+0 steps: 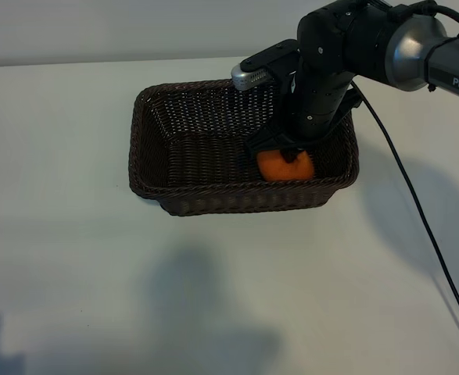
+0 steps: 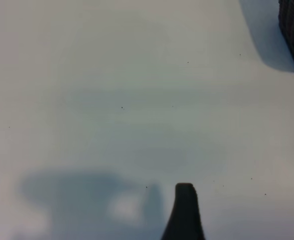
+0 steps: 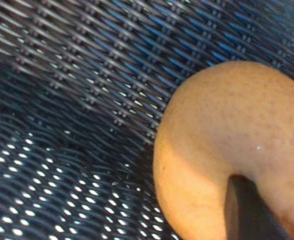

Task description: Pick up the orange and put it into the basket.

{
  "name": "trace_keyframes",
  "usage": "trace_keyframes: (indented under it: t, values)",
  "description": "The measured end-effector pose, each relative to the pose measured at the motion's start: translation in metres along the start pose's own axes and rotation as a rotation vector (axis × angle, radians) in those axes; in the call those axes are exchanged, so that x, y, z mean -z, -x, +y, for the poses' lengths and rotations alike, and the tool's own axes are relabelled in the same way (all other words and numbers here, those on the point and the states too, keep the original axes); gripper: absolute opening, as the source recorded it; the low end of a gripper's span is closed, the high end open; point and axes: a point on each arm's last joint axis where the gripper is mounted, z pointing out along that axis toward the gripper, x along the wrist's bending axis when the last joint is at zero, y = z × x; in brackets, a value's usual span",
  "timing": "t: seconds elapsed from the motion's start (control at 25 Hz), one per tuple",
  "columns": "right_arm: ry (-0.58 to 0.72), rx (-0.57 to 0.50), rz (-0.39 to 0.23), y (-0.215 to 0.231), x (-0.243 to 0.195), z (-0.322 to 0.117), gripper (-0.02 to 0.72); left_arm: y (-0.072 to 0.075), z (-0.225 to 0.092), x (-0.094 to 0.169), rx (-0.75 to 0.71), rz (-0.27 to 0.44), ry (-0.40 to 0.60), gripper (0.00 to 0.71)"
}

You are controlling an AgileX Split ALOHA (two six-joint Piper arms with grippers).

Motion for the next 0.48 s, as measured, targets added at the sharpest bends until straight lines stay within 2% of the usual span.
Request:
trace_keyframes:
  t: [0.08, 0.16, 0.24, 0.32, 0.48]
  values:
    - [-0.006, 0.004, -0.004, 0.0, 0.0, -0.001, 0.337, 0.0, 0.0, 0.0, 0.0, 0.0, 0.0, 0.592]
    - [-0.009, 0.006, -0.007, 0.001, 0.0, -0.001, 0.501, 0.0, 0.0, 0.0, 0.003, 0.0, 0.0, 0.592]
    - [-0.006, 0.006, -0.007, 0.001, 0.002, -0.001, 0.634, 0.0, 0.0, 0.0, 0.003, 0.0, 0.0, 0.592]
    - [0.003, 0.005, -0.006, 0.0, 0.007, 0.0, 0.693, 0.0, 0.0, 0.0, 0.003, 0.0, 0.0, 0.592]
    - [0.009, 0.002, -0.006, 0.0, 0.015, -0.001, 0.698, 0.0, 0.0, 0.0, 0.003, 0.0, 0.0, 0.592]
